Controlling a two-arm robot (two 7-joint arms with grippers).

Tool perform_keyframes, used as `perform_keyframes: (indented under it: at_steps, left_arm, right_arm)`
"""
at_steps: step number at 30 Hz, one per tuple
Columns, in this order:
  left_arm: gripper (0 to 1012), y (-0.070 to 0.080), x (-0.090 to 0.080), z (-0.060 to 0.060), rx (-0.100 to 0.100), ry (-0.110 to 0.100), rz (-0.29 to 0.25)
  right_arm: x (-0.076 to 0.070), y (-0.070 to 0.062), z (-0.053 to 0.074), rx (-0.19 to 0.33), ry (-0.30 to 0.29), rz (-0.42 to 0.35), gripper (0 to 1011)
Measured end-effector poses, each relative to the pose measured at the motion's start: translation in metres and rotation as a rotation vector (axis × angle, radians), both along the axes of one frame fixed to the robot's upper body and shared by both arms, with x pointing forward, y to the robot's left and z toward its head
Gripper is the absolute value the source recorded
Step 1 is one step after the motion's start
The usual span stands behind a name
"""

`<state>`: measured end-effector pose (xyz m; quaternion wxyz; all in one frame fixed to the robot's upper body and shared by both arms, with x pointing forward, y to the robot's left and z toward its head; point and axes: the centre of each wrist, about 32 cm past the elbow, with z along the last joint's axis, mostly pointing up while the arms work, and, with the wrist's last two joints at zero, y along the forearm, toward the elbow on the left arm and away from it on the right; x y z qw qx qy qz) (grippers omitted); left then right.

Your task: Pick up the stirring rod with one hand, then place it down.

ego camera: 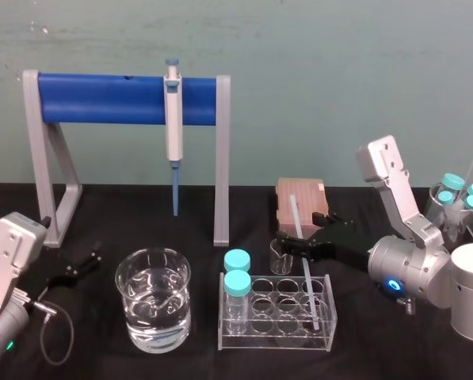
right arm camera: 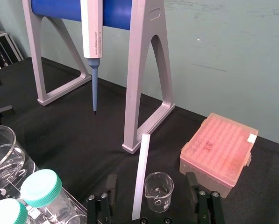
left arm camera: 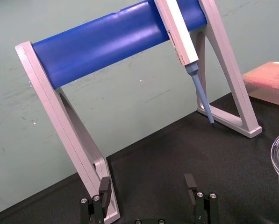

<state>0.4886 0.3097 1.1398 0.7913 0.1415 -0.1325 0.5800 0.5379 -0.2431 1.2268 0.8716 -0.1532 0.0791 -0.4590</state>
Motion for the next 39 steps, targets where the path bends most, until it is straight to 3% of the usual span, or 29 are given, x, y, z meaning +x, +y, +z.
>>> perform_keyframes:
  at_steps: [14, 28, 39]
  left_arm:
    - [1005, 0.0000, 0.0000, 0.0000, 0.000, 0.000, 0.000]
    - [1005, 0.0000, 0.0000, 0.0000, 0.000, 0.000, 0.000]
    - [1005, 0.0000, 0.0000, 0.0000, 0.000, 0.000, 0.000]
  right_arm:
    - [0.0033, -0.0012, -0.0017, 0.009, -0.002, 0.016, 549]
    - [0.0034, -0.0024, -0.0027, 0.014, -0.013, 0.028, 85]
    - [0.0006, -0.0029, -0.0029, 0.024, -0.020, 0.032, 79]
